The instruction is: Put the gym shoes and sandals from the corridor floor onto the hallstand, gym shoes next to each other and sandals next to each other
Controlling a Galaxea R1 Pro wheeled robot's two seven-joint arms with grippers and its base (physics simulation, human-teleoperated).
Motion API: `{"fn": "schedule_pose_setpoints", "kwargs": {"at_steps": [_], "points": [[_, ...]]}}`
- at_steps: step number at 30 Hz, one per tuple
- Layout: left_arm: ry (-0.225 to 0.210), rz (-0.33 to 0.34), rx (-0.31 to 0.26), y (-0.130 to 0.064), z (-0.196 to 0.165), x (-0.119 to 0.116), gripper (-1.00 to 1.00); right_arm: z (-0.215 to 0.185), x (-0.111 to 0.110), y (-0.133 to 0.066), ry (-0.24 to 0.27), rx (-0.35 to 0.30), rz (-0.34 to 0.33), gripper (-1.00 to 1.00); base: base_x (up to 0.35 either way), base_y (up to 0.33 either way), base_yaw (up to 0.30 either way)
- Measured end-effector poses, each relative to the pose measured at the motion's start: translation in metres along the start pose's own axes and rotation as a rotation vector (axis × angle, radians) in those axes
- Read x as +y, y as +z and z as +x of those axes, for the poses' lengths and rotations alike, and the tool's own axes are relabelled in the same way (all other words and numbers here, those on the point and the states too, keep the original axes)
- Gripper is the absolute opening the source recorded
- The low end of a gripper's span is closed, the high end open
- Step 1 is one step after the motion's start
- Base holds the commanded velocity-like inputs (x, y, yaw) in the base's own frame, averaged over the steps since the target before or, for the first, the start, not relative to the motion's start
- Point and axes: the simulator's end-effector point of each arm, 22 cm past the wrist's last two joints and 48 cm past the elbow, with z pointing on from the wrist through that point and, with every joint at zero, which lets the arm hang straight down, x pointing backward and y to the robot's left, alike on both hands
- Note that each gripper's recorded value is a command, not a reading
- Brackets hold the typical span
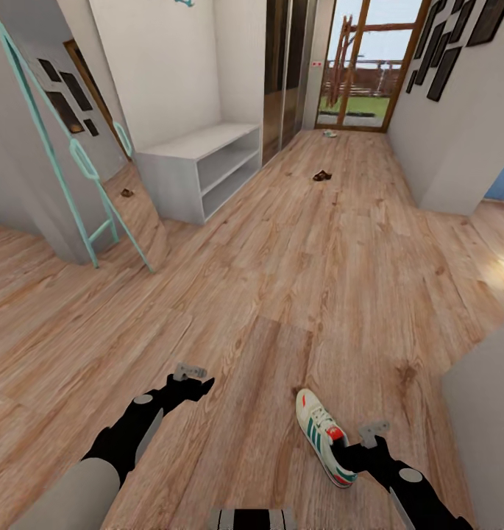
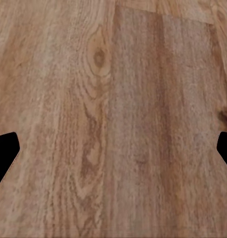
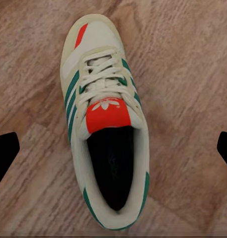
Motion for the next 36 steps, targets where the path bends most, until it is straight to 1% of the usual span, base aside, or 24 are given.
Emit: {"fn": "schedule_pose_setpoints", "kwargs": {"at_steps": [1,3,4,6,7,10,11,15,22,31,36], "points": [[0.003,0.000,-0.015,0.001,-0.010,0.000,1.00,0.003,0.000,0.001,0.001,0.005,-0.001,1.00,0.000,0.000,0.000],[0.004,0.001,-0.022,0.002,-0.019,0.000,1.00,0.008,0.001,0.003,0.002,0.015,-0.003,1.00,0.000,0.000,0.000],[0.004,0.001,-0.028,0.001,-0.031,-0.001,1.00,0.010,0.001,0.004,0.003,0.019,-0.004,1.00,0.000,0.000,0.000],[0.003,0.002,-0.027,0.001,-0.042,-0.001,1.00,0.014,0.002,0.006,0.005,0.028,-0.005,1.00,0.000,0.000,0.000],[0.003,0.003,-0.033,-0.002,-0.054,-0.002,1.00,0.017,0.002,0.007,0.005,0.032,-0.006,1.00,0.000,0.000,0.000],[0.005,0.006,-0.041,-0.005,-0.071,-0.004,1.00,0.023,0.003,0.009,0.007,0.044,-0.008,1.00,0.000,0.000,0.000],[0.008,0.012,-0.052,-0.008,-0.082,-0.006,1.00,0.025,0.003,0.010,0.007,0.049,-0.009,1.00,0.000,0.000,0.000],[0.014,0.037,-0.069,-0.011,-0.096,-0.012,1.00,0.033,0.004,0.013,0.010,0.065,-0.011,1.00,0.000,0.000,0.000],[0.008,0.062,-0.043,-0.004,-0.080,-0.016,1.00,0.050,0.006,0.019,0.015,0.095,-0.016,1.00,0.000,0.000,0.000],[-0.006,0.070,0.004,0.011,-0.051,-0.014,1.00,0.074,0.008,0.026,0.020,0.141,-0.021,1.00,0.000,0.000,0.000],[-0.013,0.072,0.020,0.017,-0.040,-0.013,1.00,0.078,0.001,0.028,0.037,0.146,-0.004,1.00,0.000,0.000,0.000]]}}
